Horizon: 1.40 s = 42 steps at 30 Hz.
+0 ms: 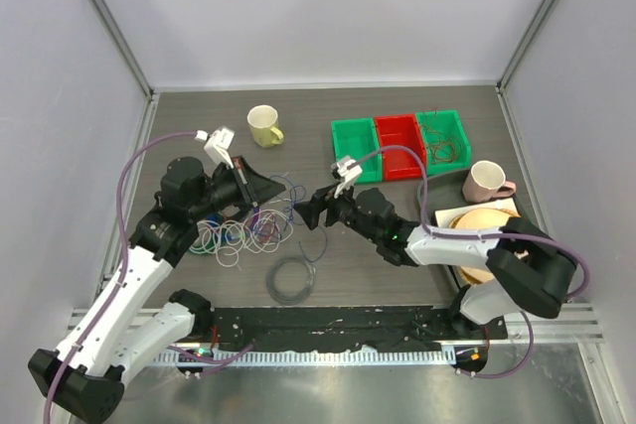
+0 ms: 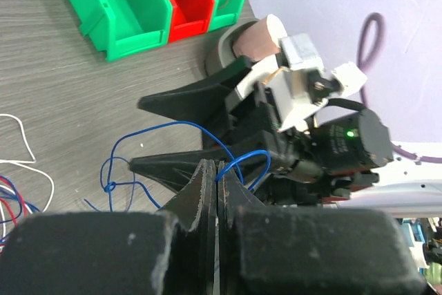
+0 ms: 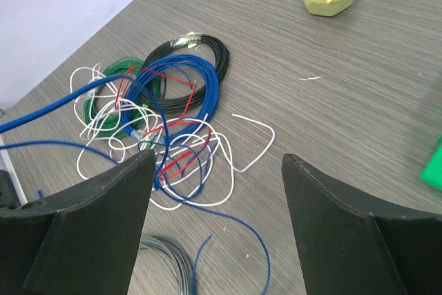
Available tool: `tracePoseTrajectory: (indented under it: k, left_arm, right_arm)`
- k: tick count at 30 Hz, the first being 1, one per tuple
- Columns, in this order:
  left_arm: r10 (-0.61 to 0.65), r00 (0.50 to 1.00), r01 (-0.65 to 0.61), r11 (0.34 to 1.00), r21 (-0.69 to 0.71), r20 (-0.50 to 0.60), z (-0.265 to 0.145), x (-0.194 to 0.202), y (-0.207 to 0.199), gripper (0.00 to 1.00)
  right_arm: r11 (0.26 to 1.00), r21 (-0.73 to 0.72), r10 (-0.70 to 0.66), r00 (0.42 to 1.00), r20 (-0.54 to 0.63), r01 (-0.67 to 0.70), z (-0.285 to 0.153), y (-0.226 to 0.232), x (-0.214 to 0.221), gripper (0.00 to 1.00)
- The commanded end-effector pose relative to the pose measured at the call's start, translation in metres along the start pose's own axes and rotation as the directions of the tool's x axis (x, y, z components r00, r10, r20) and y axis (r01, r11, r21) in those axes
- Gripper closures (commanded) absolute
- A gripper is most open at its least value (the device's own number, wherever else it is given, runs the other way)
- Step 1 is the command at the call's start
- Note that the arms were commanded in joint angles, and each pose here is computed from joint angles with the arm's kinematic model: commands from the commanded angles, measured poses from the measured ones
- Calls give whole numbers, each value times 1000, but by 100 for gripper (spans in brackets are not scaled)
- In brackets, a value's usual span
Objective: Untangle the cables
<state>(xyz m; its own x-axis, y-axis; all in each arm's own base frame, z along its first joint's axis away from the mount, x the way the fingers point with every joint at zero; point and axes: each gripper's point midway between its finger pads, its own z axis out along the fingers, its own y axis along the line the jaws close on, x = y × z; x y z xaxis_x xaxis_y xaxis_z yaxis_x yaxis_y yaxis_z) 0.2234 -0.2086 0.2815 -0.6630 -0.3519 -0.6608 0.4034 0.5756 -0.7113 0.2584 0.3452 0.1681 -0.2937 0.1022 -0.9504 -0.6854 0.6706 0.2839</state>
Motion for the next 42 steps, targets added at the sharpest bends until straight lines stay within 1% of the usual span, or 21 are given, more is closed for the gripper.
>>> tracePoseTrajectory:
  k: [1, 3, 4, 8, 12, 16, 18, 19, 21, 25, 26, 28, 31, 33, 35, 36, 38, 39, 40, 41, 42]
  left_arm:
    - [19, 999, -22, 992, 120, 32, -10, -13, -33, 100]
    - [21, 999, -26, 992, 127, 33, -11, -13, -35, 100]
    - [23, 999, -28, 991, 130, 37, -12, -14, -36, 100]
    - [24, 999, -29, 990, 140, 32, -13, -13, -38, 100]
    - [28, 999, -34, 986, 161, 35, -16, -14, -43, 100]
    - [27, 999, -32, 978, 208, 28, -16, -14, -53, 100]
    - [19, 1000, -22, 971, 238, 17, -16, -13, -58, 100]
    - [25, 1000, -25, 964, 266, 4, -17, -11, -62, 100]
    - [23, 1000, -22, 962, 272, -3, -18, -9, -63, 100]
    - [29, 1000, -30, 960, 279, 7, -22, -8, -65, 100]
    - [28, 1000, -28, 960, 280, 6, -23, -8, -65, 100]
    - [23, 1000, -19, 960, 279, -10, -24, -5, -65, 100]
    - [17, 1000, -10, 957, 289, -23, -26, -1, -66, 100]
    - [14, 1000, -6, 956, 294, -24, -28, 0, -67, 100]
    - [10, 1000, -3, 953, 302, -23, -29, -1, -69, 100]
    - [9, 1000, 0, 952, 308, -28, -30, -1, -71, 100]
    - [11, 1000, -2, 949, 315, -27, -31, -2, -74, 100]
    - [11, 1000, -2, 951, 309, -26, -32, -2, -73, 100]
    - [16, 1000, -13, 953, 301, -9, -34, -5, -74, 100]
    - [22, 1000, -22, 959, 284, 4, -35, -7, -72, 100]
    - [29, 1000, -27, 970, 242, -6, -37, -4, -65, 100]
  right_arm:
    - [989, -92, 130, 982, 140, -118, 24, 25, -36, 20]
    - [986, -110, 141, 981, 136, -126, 33, 30, -37, 21]
    - [986, -105, 139, 984, 112, -127, 39, 28, -27, 21]
    - [981, -149, 137, 986, 93, -122, 46, 37, -22, 22]
    - [983, -120, 155, 982, 107, -142, 50, 31, -20, 29]
    - [964, -191, 202, 977, 74, -185, 61, 43, -8, 30]
    - [958, -198, 223, 973, 66, -206, 69, 45, -4, 31]
    - [958, -196, 228, 971, 72, -211, 71, 45, -5, 32]
    - [957, -199, 232, 969, 87, -211, 76, 45, -8, 36]
    - [949, -198, 269, 956, 117, -243, 79, 42, -18, 39]
    - [949, -169, 291, 944, 156, -265, 80, 32, -26, 39]
    - [935, -173, 338, 925, 171, -310, 81, 26, -33, 41]
    - [922, -185, 372, 907, 196, -339, 84, 17, -46, 42]
    - [918, -235, 362, 917, 167, -319, 89, 26, -49, 42]
    - [923, -245, 341, 926, 160, -298, 99, 29, -50, 44]
    - [924, -246, 336, 928, 158, -293, 102, 29, -50, 48]
    - [929, -233, 328, 931, 160, -288, 108, 28, -50, 54]
    - [932, -218, 325, 934, 152, -289, 110, 24, -48, 68]
    - [938, -186, 321, 935, 154, -292, 112, 17, -47, 74]
    - [949, -129, 304, 945, 124, -289, 112, 6, -36, 78]
    - [953, -101, 295, 947, 126, -284, 108, 0, -40, 88]
